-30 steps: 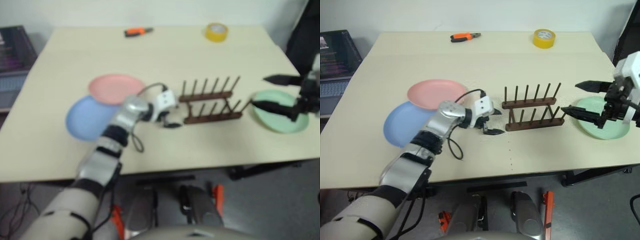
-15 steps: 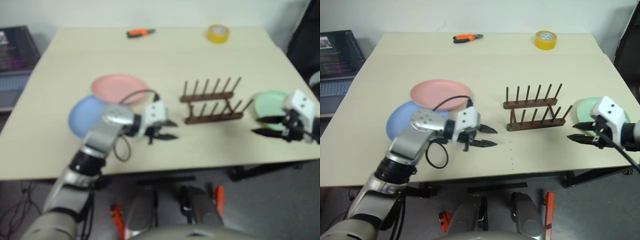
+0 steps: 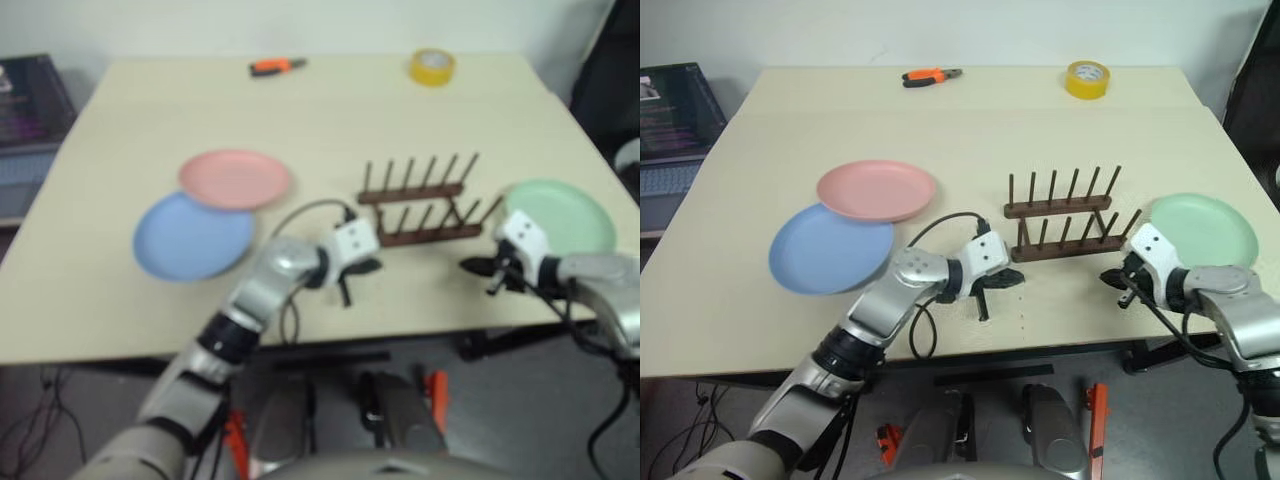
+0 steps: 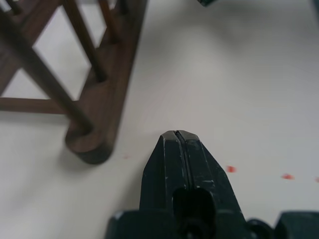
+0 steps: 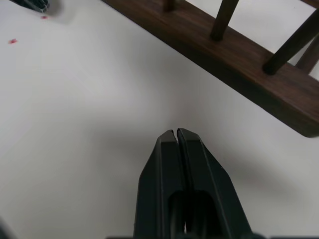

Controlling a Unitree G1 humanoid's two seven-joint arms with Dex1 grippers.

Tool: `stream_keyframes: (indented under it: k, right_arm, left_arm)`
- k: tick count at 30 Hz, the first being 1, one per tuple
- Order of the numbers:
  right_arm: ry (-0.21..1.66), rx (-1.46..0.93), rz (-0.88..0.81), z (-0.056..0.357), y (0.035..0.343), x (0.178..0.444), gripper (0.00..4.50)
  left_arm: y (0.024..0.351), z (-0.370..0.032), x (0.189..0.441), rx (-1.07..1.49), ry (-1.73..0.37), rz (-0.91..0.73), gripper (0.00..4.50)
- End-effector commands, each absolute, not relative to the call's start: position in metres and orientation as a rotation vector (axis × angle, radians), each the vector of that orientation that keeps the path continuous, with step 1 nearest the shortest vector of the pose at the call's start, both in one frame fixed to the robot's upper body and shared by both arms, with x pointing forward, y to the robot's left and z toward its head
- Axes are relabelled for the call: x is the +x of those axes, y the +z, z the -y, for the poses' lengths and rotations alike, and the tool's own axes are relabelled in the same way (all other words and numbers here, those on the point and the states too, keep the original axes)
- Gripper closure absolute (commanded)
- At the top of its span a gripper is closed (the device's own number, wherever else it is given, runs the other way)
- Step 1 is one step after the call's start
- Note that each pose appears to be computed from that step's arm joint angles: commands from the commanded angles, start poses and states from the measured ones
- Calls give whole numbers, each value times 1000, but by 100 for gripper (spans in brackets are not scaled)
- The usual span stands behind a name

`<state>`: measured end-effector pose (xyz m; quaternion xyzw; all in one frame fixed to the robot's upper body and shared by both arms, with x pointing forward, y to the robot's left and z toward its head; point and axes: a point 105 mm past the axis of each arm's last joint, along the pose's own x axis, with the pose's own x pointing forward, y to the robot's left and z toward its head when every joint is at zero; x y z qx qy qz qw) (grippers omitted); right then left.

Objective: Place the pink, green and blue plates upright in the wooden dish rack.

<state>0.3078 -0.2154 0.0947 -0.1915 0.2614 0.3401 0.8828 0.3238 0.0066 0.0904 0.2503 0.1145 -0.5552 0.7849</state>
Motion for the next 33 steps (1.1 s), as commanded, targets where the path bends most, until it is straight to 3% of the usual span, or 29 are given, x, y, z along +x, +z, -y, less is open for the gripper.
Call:
stream_keyframes:
  k: [1, 15, 33]
  right_arm:
    - [620, -454, -506, 220, 93, 323, 447]
    - [462, -453, -448, 215, 69, 354, 447]
    - [332, -508, -342, 213, 72, 390, 447]
  left_arm:
    - [101, -1, 334, 537, -1150, -183, 450]
    - [107, -12, 386, 510, -913, -125, 450]
    - [114, 9, 396, 477, -918, -88, 450]
